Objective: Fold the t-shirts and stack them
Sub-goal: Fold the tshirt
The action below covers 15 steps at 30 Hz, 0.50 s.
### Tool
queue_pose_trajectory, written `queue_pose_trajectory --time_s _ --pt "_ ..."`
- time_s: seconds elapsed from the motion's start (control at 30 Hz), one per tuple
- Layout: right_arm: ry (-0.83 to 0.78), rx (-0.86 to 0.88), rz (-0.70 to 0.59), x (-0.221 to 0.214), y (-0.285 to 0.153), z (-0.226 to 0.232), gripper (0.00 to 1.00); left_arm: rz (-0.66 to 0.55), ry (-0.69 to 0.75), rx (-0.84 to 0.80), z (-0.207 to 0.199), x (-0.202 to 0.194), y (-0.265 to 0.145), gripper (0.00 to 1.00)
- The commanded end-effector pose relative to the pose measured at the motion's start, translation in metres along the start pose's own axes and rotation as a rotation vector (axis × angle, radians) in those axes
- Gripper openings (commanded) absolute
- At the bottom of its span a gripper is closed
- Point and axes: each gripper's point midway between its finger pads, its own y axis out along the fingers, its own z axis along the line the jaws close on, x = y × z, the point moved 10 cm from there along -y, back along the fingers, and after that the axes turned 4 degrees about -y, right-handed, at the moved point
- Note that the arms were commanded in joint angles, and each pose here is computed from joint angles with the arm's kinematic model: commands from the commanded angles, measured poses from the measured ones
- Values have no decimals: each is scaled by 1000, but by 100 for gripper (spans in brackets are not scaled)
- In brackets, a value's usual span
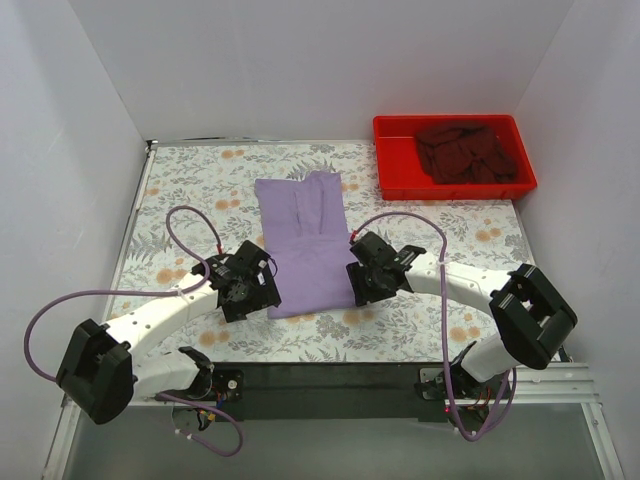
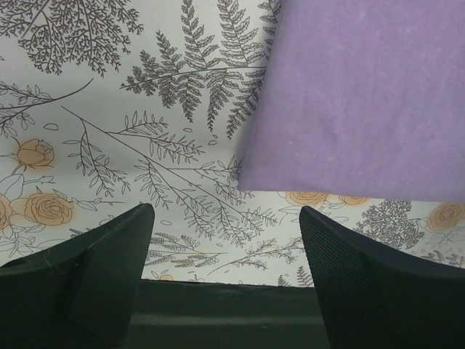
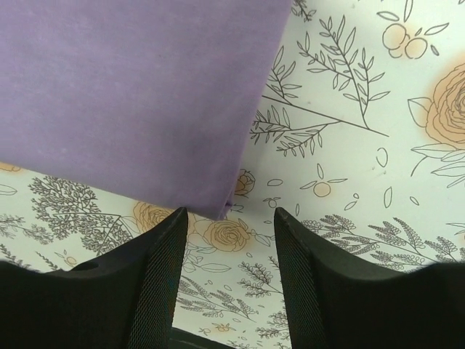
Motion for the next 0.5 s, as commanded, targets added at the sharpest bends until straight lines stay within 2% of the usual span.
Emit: queue_pose_trajectory --time_s 0.0,0.13,0.47 --pt "16 1 -58 16 -10 8 57 -34 14 -20 -7 4 -3 80" --pt "17 -9 -66 19 -9 8 57 -37 21 -34 -9 4 -1 77" --pt "5 -41 43 0 15 12 55 -42 41 -14 -12 1 5 79"
